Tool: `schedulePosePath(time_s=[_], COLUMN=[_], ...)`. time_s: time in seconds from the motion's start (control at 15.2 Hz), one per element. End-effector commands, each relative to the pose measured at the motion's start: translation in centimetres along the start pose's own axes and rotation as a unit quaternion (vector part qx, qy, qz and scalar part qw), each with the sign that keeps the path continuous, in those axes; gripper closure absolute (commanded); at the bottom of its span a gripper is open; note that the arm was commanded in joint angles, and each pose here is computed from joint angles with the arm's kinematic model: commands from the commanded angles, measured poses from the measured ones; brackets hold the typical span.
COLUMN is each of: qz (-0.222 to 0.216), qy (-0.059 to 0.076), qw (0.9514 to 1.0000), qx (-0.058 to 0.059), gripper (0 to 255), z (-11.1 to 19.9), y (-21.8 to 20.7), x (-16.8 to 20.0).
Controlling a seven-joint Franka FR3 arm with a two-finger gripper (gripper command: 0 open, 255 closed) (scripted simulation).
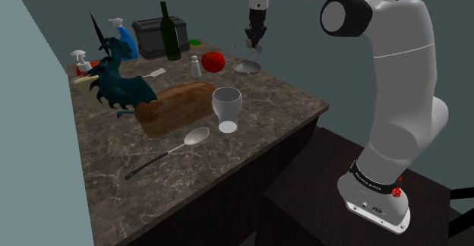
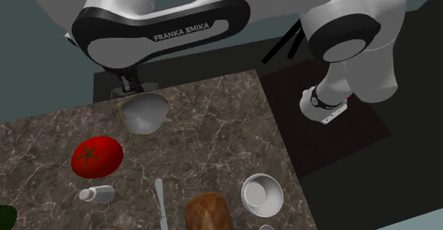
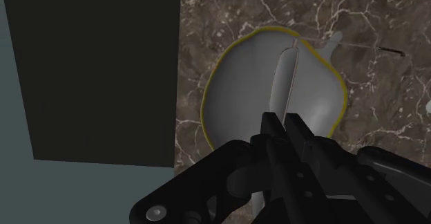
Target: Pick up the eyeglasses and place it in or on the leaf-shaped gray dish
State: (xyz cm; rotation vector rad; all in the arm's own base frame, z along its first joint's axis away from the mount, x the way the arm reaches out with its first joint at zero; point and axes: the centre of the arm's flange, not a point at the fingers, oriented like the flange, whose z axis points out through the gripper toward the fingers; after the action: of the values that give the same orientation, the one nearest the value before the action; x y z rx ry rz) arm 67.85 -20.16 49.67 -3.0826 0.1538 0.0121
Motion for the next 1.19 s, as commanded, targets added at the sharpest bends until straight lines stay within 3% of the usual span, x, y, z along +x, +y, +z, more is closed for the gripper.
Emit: schedulePosePath(time_s=[0.0, 0.92, 1.12], qz=[-0.001, -0.001, -0.001], qy=[0.0, 0.0, 0.0], qw=[1.0, 1.0, 1.0], qx=[0.0, 0.0, 0.0], gripper=[255, 255, 255], z=[0.9, 8.3, 8.3], y=[0.3, 0.7, 0.7], x=[0.5, 0.6, 0.6])
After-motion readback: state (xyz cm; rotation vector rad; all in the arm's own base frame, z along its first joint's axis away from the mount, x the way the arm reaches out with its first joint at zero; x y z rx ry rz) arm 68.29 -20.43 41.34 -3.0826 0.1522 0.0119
